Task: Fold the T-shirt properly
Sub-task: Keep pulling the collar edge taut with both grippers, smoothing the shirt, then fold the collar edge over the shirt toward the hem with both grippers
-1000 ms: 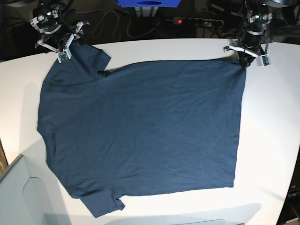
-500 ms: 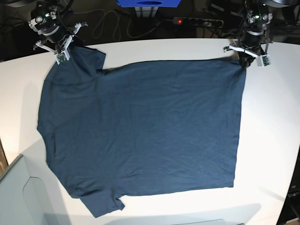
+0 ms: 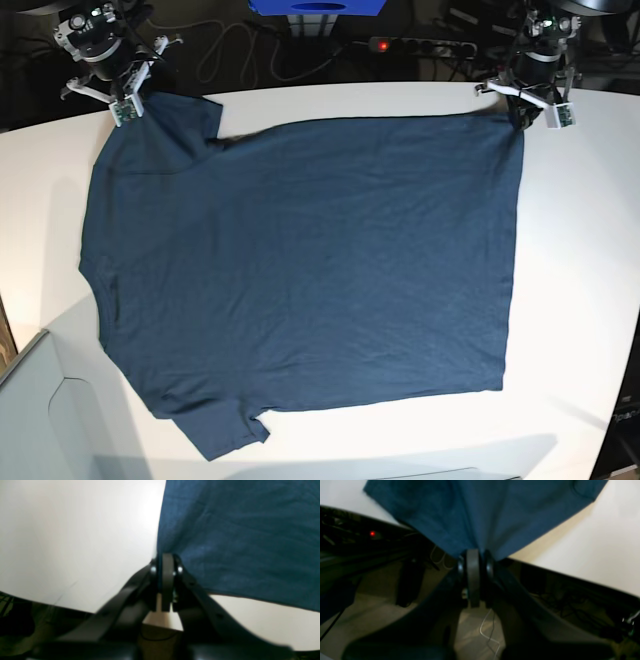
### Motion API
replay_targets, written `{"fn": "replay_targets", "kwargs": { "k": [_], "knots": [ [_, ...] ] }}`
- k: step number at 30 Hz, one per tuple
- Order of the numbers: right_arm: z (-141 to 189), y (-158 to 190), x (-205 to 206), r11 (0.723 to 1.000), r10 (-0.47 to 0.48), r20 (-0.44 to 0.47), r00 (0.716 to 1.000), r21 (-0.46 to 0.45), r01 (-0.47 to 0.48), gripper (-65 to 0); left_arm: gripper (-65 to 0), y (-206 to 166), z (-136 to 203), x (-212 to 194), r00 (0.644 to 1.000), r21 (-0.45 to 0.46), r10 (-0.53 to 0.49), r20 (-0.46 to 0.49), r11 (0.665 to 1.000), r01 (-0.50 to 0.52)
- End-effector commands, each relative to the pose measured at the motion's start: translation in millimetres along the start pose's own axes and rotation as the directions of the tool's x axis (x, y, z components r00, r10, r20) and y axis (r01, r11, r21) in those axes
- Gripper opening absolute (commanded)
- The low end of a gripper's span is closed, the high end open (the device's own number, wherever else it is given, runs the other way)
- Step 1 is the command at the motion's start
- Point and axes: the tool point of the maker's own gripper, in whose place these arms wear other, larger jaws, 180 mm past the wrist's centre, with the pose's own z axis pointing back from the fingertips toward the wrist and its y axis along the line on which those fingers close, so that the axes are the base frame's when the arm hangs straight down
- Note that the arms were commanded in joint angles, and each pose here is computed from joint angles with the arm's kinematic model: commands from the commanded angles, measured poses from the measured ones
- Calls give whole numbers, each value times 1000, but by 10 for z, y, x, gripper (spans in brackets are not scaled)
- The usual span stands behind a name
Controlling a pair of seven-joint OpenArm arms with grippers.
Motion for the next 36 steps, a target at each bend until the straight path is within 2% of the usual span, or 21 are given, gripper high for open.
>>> {"fn": "replay_targets", "kwargs": {
  "k": [1, 14, 18, 25, 29, 36],
  "knots": [
    [64, -54, 36, 1000, 23, 17, 1000, -12, -23, -649, -650, 15, 42, 61, 1000, 1, -11, 23, 1000, 11],
    [199, -118, -146, 999, 20, -26, 999, -34, -21, -649, -650, 110, 148, 58, 1000, 26, -25, 18, 999, 25],
    [264, -75, -184, 997, 80, -34, 996, 12, -80, -649, -650, 132, 180, -3, 1000, 31, -26, 0, 999, 26],
    [310, -125, -252, 997, 78, -49, 996, 6, -78, -649, -650, 138, 214, -82, 999, 31, -28, -22, 999, 29],
    [261, -184, -113, 997, 82, -19, 996, -13, -82, -649, -650, 109, 215, -99, 1000, 35, -2, -17, 999, 3],
    [162, -337, 259, 995, 88, 76, 993, -58, -84, -649, -650, 20, 74, 149, 998, 16, 11, 56, 1000, -12]
  ]
}}
